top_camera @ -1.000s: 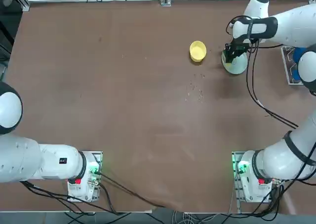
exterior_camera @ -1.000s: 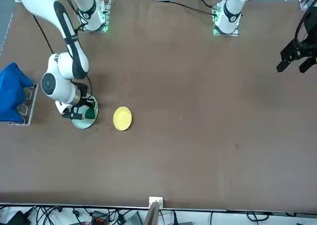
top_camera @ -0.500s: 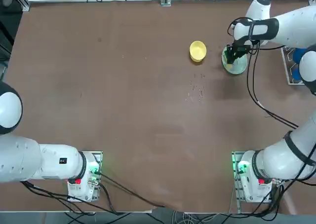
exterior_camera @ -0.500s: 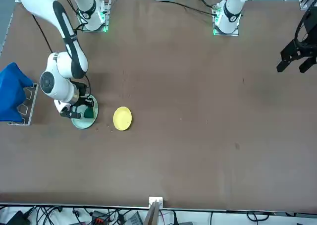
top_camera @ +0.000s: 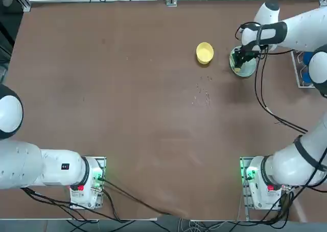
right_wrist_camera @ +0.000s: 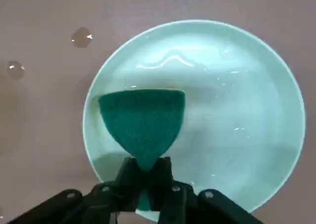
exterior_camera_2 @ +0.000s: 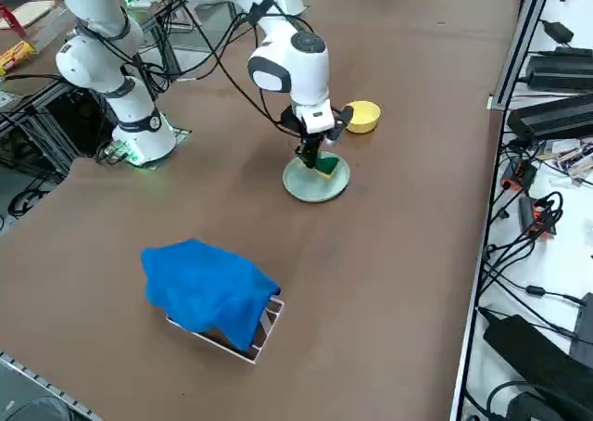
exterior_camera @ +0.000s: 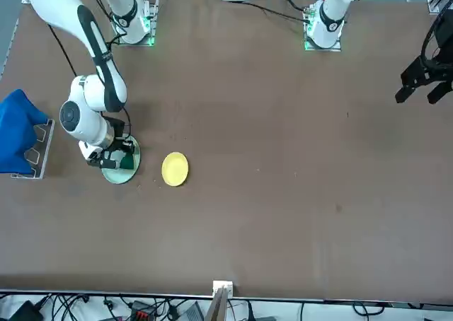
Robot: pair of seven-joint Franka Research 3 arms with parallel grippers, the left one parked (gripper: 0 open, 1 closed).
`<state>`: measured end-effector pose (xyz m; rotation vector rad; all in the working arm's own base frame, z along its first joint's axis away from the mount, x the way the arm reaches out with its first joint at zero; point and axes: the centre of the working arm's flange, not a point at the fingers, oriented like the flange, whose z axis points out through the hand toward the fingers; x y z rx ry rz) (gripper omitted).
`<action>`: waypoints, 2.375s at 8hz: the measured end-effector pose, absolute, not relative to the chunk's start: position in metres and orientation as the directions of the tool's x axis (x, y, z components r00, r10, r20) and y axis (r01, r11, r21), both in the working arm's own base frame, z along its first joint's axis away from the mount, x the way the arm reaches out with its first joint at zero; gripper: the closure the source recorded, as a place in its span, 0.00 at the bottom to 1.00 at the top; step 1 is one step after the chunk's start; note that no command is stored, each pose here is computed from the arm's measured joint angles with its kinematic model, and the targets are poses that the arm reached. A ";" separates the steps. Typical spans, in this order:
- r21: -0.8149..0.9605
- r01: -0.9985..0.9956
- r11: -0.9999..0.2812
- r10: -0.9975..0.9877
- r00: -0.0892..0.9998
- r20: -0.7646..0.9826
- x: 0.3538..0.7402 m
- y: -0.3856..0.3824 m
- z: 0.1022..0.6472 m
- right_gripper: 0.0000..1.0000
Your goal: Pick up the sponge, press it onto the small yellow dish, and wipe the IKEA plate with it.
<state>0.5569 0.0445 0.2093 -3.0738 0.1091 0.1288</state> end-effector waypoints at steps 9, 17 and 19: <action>-0.078 0.062 -0.995 0.065 0.997 -0.041 0.574 -0.041 0.204 0.88; -0.137 0.040 -0.990 0.044 0.999 -0.021 0.602 0.023 0.198 0.88; -0.141 0.020 -0.990 0.023 0.999 -0.026 0.601 0.040 0.198 0.88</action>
